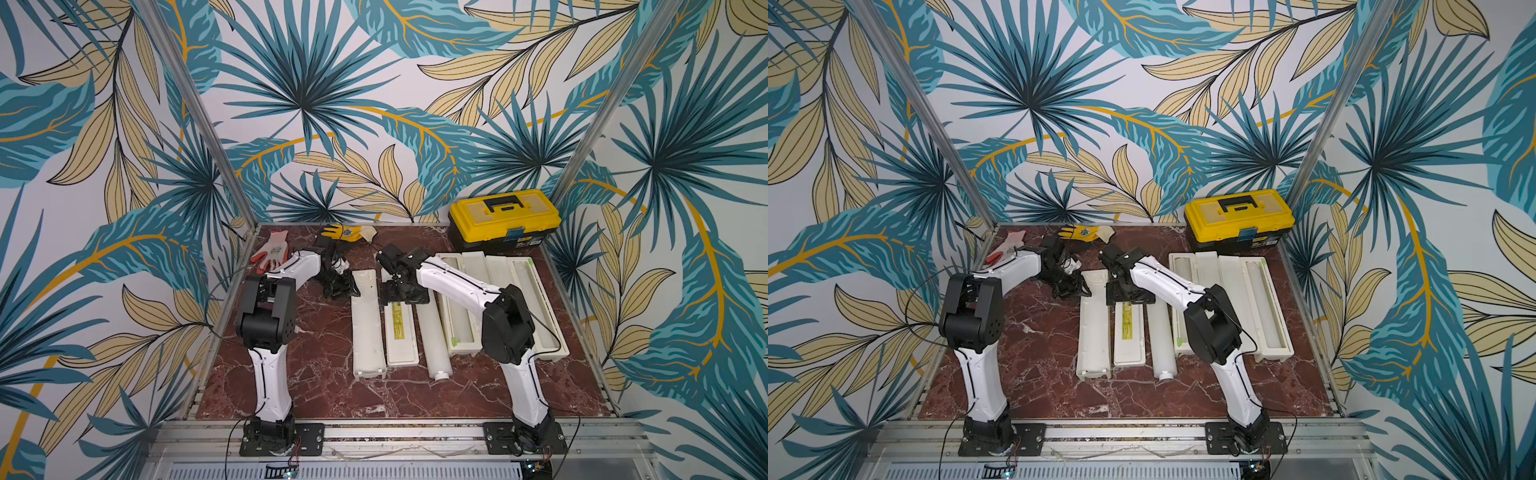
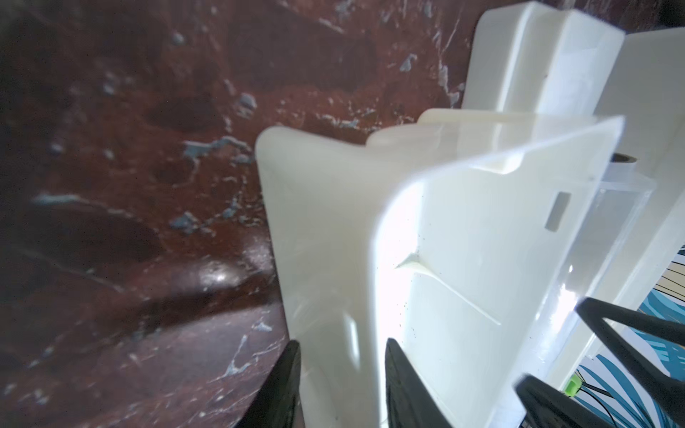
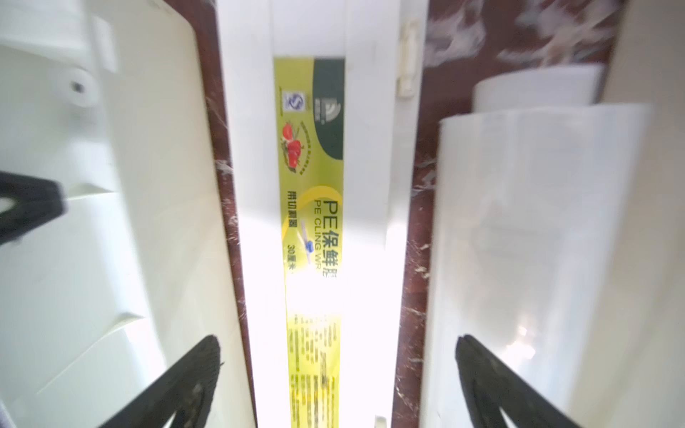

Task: Put plastic wrap rolls into dispensers
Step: Place the lid at the center of the board, then pick up the plastic wrap from the center of the board, then adjust the plastic wrap cutting box at the center of the board.

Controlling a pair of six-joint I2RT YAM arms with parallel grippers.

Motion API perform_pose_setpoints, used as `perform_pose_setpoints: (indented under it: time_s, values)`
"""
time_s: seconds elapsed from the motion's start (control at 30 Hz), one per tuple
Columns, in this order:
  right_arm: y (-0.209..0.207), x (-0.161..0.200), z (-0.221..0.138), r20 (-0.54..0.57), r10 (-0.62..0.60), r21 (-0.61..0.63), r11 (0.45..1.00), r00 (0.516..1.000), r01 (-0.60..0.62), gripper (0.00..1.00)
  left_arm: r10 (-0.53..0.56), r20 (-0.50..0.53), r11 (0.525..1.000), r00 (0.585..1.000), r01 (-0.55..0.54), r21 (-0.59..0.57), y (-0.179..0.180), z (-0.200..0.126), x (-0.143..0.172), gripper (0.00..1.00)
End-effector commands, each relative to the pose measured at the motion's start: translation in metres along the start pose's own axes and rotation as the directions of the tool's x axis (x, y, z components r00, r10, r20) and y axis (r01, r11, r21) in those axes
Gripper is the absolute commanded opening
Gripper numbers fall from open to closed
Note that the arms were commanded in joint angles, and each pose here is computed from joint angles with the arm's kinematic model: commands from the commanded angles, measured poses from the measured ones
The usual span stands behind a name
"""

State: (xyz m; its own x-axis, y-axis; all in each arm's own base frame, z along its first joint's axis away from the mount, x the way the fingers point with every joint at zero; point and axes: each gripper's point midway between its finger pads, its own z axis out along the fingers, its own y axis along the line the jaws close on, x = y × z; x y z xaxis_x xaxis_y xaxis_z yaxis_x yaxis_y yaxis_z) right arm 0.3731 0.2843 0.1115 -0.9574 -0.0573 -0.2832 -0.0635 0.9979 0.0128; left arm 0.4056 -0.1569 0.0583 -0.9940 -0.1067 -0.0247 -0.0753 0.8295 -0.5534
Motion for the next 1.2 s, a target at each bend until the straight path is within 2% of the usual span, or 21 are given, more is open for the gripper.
perform_pose_setpoints:
  time_s: [0.0,0.1,0.27,0.43,0.53,0.63,0.73,1.0,1.07,1.17]
  values:
    - [-0.048,0.001,-0.016,-0.021,-0.062,0.152,0.986,0.998,0.064,0.99,0.011,0.013,1.000,1.000,-0.011,0.028,-0.013,0.003,-0.010,0.39]
    - [-0.064,0.010,-0.007,-0.074,-0.044,0.165,0.985,0.996,0.056,0.95,0.005,0.008,0.999,1.000,-0.005,0.034,-0.013,0.007,-0.009,0.39]
    - [-0.062,0.024,0.018,-0.115,-0.015,0.153,0.988,0.993,0.032,0.85,-0.014,0.000,0.999,1.000,0.014,0.041,-0.009,0.012,-0.004,0.39]
    - [-0.072,0.038,0.039,-0.163,0.001,0.207,0.978,0.987,0.033,0.80,-0.018,-0.009,0.999,1.000,0.019,0.036,-0.006,0.014,0.001,0.39]
    - [-0.073,0.045,0.051,-0.193,0.007,0.217,0.976,0.981,0.035,0.81,-0.028,-0.016,0.999,0.999,0.029,0.039,-0.004,0.016,0.004,0.39]
    - [-0.082,0.053,0.065,-0.215,0.019,0.271,0.962,0.976,0.041,0.89,-0.057,-0.019,0.997,0.998,0.058,0.057,-0.003,0.019,0.007,0.40]
    - [-0.083,0.062,0.079,-0.250,0.038,0.288,0.957,0.967,0.037,0.91,-0.081,-0.008,0.994,0.997,0.081,0.070,-0.002,0.019,0.007,0.39]
    - [-0.074,0.080,0.095,-0.301,0.072,0.232,0.973,0.951,0.000,0.79,-0.130,0.016,0.986,0.991,0.127,0.103,-0.001,0.015,0.008,0.39]
    - [-0.072,0.086,0.099,-0.311,0.077,0.214,0.977,0.947,-0.009,0.74,-0.141,0.018,0.984,0.990,0.138,0.108,-0.001,0.016,0.010,0.39]
    - [-0.069,0.084,0.094,-0.294,0.082,0.186,0.982,0.952,-0.027,0.60,-0.161,0.018,0.981,0.987,0.158,0.113,0.000,0.017,0.013,0.39]
